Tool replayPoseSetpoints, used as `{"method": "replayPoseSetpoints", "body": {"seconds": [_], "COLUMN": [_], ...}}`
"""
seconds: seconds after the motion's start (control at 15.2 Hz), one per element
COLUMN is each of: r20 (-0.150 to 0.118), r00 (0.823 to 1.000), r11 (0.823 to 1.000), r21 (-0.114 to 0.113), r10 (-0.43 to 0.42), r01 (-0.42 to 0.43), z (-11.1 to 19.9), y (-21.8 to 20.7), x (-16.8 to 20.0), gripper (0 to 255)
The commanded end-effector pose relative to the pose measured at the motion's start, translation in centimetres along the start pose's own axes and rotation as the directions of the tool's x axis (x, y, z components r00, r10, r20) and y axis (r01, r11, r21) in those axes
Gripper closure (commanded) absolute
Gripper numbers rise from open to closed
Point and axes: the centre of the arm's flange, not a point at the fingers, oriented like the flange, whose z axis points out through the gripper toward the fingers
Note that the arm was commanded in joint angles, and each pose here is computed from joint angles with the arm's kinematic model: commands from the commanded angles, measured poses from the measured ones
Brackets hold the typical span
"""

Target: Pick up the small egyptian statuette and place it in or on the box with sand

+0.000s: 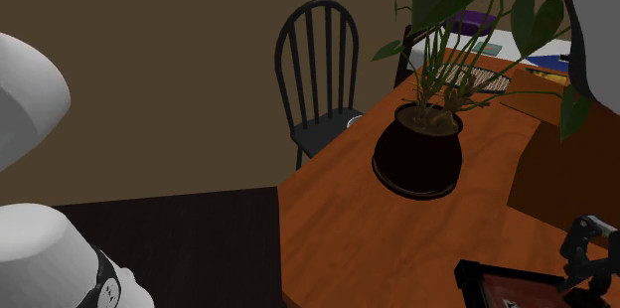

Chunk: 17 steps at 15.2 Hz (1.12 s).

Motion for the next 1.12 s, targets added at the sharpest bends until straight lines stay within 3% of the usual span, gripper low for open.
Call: {"method": "replayPoseSetpoints", "body": {"seconds": [0.0,1.06], "r20": [0.0,0.0], "r00": [1.0,1.0], "r11": [1.0,1.0], "r21": [0.0,0.0], "r10": [-0.001,-0.001], "r01": [0.001,0.001], "z": [0.5,7.7], "y": [1.4,1.9], "x": [0.4,1.2], "gripper": [255,255]}}
